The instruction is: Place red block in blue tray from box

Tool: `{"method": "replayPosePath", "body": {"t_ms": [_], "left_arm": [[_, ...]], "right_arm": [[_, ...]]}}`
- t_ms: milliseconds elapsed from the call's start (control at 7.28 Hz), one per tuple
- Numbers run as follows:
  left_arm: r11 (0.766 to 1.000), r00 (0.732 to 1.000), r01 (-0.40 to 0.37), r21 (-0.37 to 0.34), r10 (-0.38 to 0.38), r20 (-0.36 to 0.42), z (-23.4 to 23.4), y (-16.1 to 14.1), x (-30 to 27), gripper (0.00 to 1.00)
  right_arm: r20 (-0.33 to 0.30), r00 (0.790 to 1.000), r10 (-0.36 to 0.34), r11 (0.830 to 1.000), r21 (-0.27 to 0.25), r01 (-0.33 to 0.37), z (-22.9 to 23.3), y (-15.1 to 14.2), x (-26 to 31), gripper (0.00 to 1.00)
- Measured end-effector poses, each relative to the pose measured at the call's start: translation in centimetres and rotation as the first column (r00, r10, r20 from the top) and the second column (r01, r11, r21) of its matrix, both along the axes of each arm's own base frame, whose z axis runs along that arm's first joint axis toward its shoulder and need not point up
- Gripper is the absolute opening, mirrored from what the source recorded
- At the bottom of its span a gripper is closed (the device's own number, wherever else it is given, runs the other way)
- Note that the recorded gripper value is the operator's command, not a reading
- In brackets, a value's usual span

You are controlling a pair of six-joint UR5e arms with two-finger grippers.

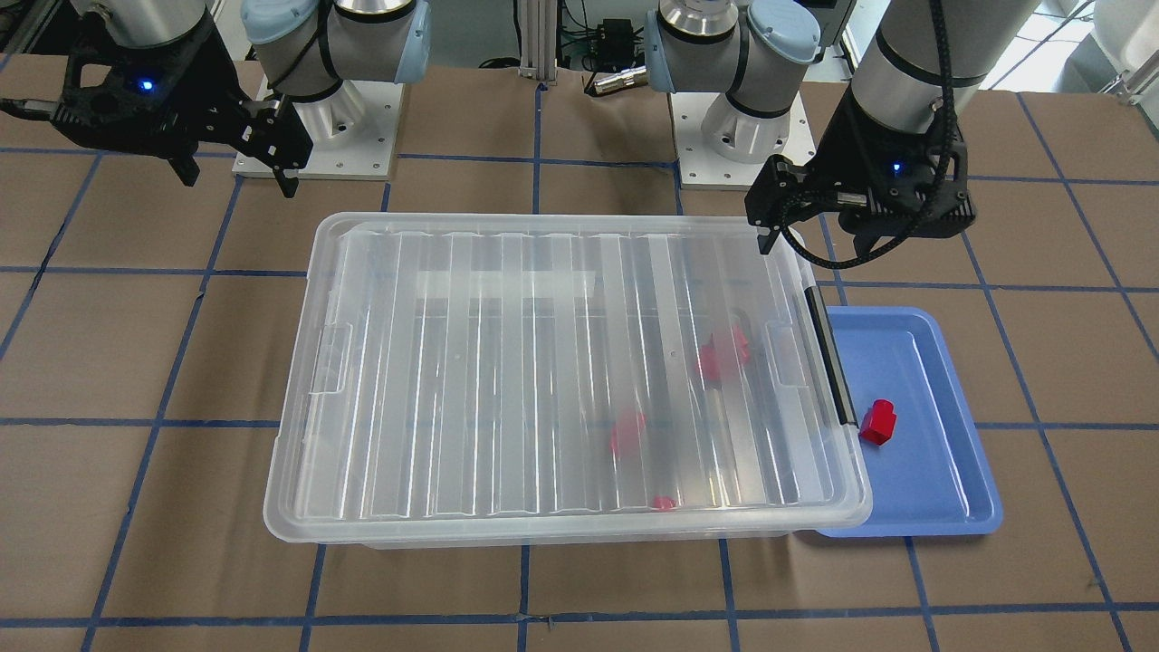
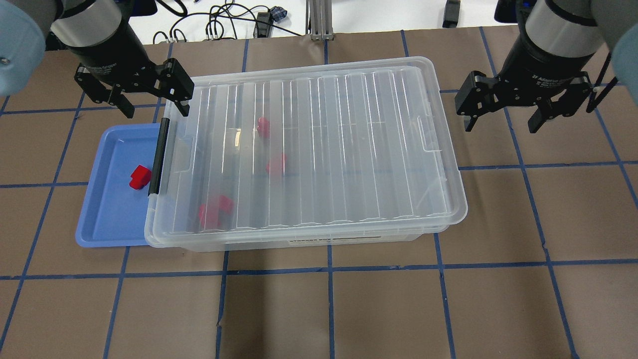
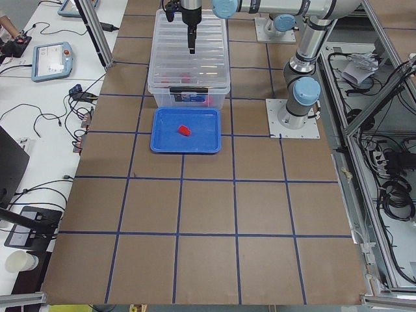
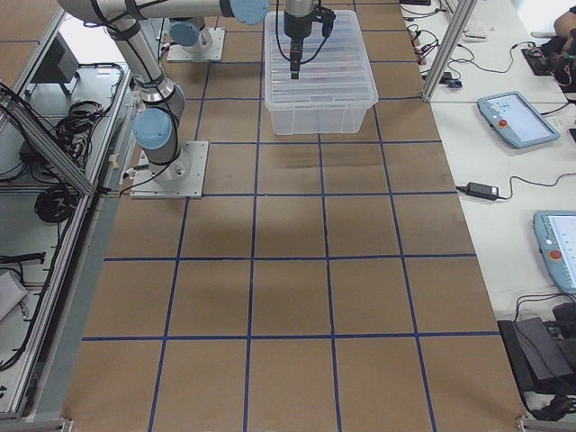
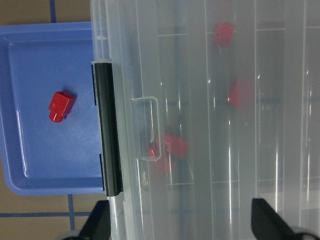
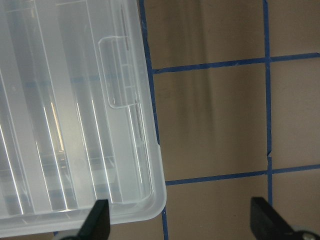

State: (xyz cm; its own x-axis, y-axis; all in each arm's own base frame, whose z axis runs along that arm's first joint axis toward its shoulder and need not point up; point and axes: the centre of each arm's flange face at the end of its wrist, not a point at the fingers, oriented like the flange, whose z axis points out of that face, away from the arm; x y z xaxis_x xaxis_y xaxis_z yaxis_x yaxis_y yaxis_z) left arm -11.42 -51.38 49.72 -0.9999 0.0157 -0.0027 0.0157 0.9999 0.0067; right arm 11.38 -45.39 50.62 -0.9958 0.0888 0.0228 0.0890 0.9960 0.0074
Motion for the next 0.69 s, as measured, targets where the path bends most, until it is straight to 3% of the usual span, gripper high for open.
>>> {"method": "replayPosePath", "body": {"t_ms": [687], "left_arm": [[1.0,1.0,0.003,-0.005,-0.003,-0.001,0.3,0.33,-0.13,1.0]], "right_arm": [[0.004,1.0,0.005,1.0,-0.003,-0.005,0.16,0.17,0.11,1.0]]}}
